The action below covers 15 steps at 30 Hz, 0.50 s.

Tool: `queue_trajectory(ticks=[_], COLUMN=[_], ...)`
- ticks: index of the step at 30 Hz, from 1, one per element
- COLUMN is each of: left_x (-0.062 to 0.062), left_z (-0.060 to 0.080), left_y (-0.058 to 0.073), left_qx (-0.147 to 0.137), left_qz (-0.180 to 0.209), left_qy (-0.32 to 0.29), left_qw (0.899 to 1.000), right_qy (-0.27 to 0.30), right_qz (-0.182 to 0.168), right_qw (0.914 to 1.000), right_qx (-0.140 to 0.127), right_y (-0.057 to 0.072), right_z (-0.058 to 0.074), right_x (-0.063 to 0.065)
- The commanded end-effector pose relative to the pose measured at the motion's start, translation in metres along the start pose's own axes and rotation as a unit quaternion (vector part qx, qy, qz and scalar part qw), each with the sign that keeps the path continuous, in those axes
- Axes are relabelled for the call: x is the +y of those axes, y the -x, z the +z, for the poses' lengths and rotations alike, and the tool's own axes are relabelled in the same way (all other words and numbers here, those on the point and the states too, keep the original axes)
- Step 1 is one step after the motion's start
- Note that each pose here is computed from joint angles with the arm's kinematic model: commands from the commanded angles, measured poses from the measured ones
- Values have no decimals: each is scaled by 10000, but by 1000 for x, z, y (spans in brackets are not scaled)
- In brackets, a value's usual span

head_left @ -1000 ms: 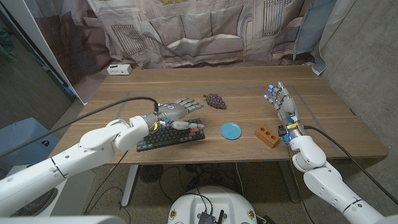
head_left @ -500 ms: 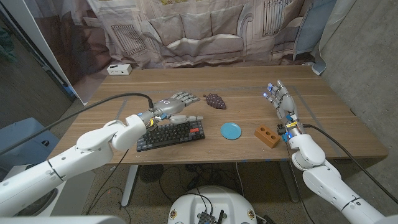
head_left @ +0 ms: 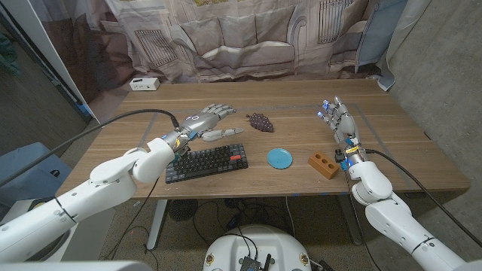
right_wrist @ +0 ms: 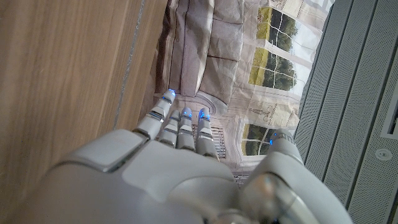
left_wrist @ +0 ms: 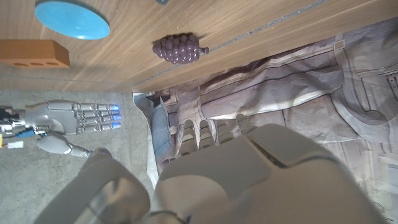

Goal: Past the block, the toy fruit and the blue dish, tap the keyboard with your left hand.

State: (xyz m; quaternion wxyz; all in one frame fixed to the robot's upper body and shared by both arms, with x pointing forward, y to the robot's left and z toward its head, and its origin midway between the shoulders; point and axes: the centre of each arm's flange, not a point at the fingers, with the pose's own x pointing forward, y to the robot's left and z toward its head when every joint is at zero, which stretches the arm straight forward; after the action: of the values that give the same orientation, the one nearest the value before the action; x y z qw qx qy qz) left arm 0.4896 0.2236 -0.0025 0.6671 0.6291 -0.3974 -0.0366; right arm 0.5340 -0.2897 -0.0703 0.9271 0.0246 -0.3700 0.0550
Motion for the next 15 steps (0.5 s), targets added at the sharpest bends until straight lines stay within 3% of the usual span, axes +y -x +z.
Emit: queue_trajectory(ticks=[1,15], left_x=[9,11], left_z=[-8,-15], left_y=[3,7], left_qx=[181,314], left_qz=[558,1177], left_qy=[527,1471], left_qw=[9969,9816], right_qy=[27,56], right_qz=[32,103], right_qw=[10000,9999], right_qx=[-48,-66], right_y=[-3,-11], right_z=[-2,-5], right_x=[3,5])
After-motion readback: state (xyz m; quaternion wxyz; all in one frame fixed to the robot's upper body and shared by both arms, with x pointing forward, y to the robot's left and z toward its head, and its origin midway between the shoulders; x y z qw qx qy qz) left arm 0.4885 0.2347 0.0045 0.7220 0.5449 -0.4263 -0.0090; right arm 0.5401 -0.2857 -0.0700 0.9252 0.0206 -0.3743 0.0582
